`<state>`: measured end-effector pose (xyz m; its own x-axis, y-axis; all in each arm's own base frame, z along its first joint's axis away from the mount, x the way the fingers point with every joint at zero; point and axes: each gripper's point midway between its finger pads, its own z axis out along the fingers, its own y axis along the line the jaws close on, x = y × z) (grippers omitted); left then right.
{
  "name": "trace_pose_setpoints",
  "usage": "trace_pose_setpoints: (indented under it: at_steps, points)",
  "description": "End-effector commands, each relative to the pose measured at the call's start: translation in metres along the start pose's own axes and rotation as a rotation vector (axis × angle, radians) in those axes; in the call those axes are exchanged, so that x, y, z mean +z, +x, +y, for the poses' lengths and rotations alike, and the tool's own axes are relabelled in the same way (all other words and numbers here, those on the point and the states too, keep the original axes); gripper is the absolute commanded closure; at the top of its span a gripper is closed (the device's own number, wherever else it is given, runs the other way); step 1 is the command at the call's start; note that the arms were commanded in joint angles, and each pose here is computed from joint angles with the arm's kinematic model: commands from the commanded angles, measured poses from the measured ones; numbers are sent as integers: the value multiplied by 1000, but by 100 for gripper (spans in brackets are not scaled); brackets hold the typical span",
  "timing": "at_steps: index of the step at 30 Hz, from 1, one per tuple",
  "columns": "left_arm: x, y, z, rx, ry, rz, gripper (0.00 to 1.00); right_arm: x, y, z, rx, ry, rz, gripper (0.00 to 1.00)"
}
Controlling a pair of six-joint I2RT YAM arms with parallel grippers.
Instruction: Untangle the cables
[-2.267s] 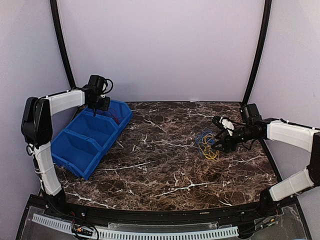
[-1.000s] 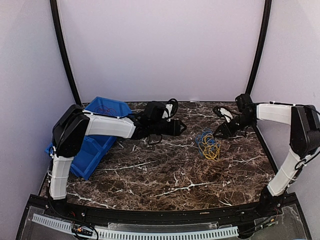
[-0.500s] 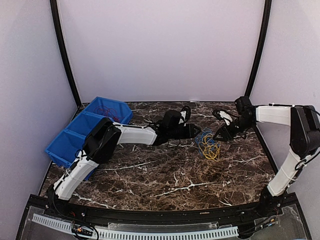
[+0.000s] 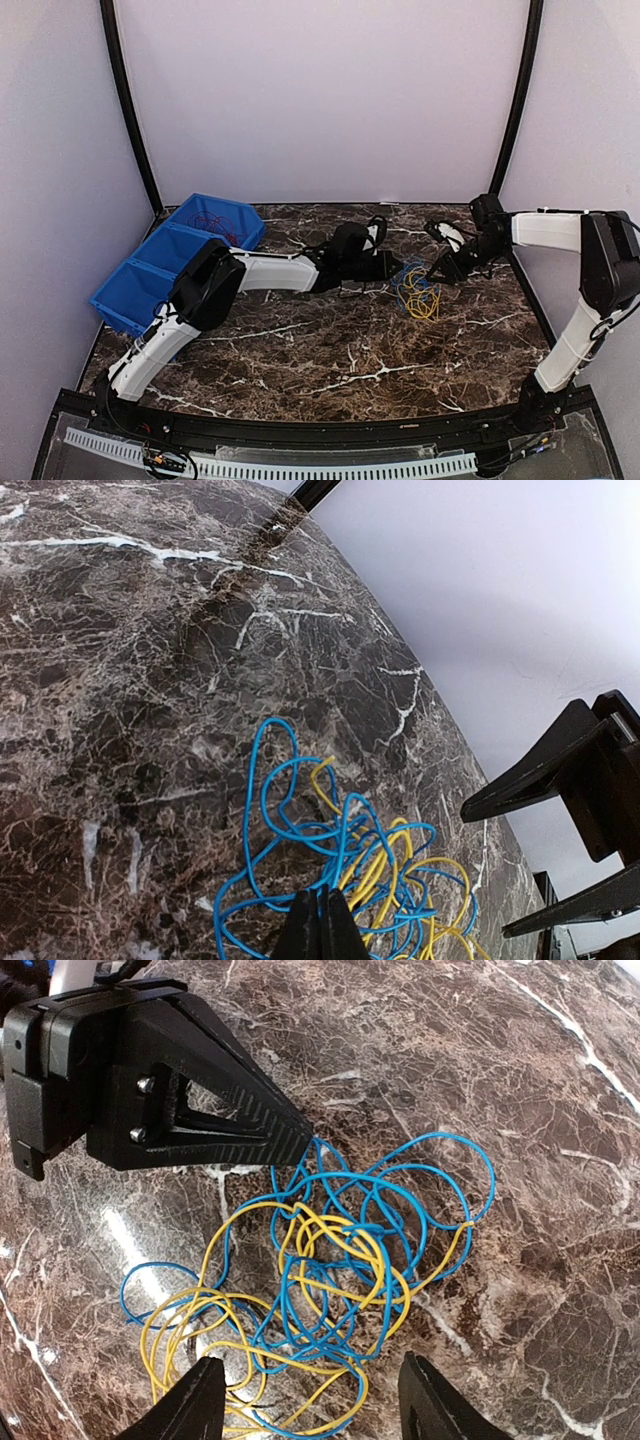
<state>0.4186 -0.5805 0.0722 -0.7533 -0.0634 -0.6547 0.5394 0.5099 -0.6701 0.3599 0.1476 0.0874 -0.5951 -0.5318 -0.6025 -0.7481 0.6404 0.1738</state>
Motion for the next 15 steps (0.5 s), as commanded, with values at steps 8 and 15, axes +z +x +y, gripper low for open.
trace_pose_setpoints:
  at_steps: [8, 15]
  points:
    - [-75, -60, -82, 131, 89, -85, 100, -40, -72, 52, -350, -4, -277, 18]
    - [-117, -62, -92, 86, 79, -107, 100, 25, -80, 61, -457, -74, -214, 19]
